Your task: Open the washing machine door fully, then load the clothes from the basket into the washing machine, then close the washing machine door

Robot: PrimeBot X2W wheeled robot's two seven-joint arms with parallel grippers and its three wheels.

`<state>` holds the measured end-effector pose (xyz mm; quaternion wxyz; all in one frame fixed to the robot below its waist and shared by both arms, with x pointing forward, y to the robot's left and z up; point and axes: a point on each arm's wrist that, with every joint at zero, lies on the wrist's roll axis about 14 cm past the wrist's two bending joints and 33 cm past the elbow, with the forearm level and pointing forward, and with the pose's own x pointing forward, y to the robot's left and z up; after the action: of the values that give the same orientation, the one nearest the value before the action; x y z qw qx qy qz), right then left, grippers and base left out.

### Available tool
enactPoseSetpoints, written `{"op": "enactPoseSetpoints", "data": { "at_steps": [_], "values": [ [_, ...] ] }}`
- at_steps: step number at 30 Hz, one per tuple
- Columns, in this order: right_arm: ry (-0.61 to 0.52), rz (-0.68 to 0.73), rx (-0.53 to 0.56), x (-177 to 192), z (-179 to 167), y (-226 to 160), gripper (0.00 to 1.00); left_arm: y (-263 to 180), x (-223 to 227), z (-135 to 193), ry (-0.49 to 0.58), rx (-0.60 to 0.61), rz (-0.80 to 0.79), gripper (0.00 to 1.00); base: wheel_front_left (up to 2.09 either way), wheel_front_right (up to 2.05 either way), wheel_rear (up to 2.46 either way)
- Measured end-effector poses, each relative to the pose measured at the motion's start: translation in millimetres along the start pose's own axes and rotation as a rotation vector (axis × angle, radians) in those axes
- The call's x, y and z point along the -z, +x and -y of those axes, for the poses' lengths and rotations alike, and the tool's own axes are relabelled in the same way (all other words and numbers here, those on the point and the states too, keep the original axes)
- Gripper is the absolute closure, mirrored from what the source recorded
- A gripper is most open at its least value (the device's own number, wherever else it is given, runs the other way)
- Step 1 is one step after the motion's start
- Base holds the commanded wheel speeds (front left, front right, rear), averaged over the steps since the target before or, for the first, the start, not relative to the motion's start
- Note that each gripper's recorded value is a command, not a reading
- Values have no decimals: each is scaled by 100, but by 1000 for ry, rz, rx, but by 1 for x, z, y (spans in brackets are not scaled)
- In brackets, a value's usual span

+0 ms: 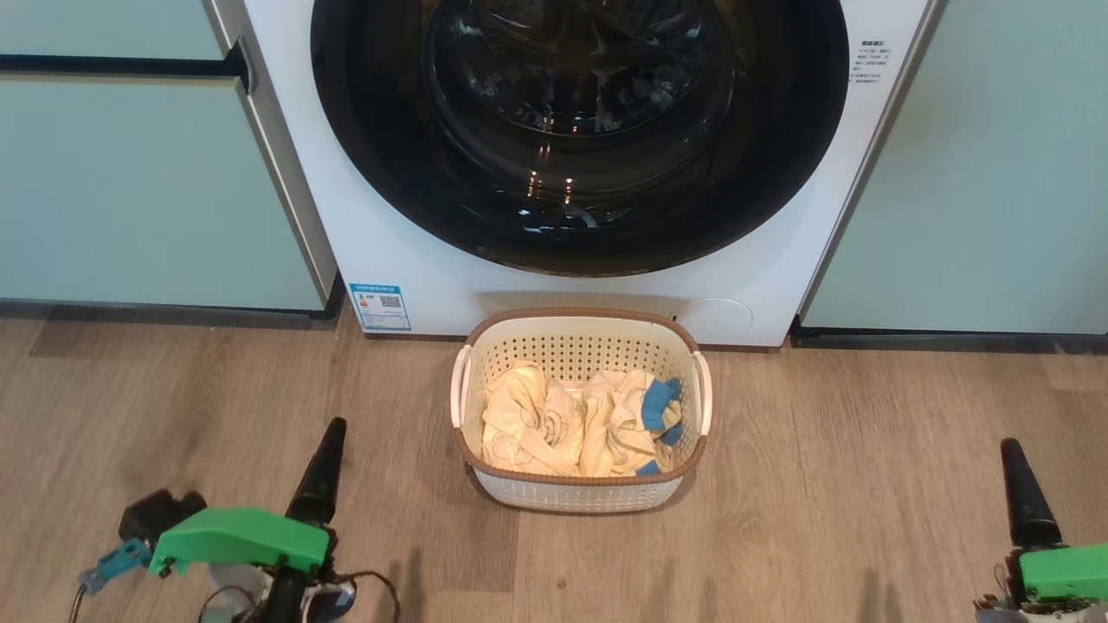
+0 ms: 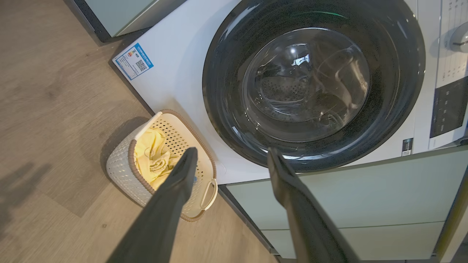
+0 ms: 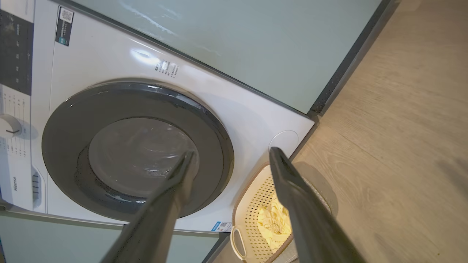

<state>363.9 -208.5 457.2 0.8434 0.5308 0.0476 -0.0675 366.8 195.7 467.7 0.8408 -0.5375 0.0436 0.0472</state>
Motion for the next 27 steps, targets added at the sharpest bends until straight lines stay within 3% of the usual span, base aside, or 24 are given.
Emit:
{"op": "enactPoseSetpoints", "data": {
  "at_steps": [11, 27],
  "values": [
    [-280, 3, -29, -1, -8, 0, 0, 1, 1, 7, 234, 17, 1, 0, 0, 0, 0],
    [-507, -6, -69, 8, -16, -1, 0, -2, -1, 11, 430, 38, 25, 0, 0, 0, 0]
  ]
}}
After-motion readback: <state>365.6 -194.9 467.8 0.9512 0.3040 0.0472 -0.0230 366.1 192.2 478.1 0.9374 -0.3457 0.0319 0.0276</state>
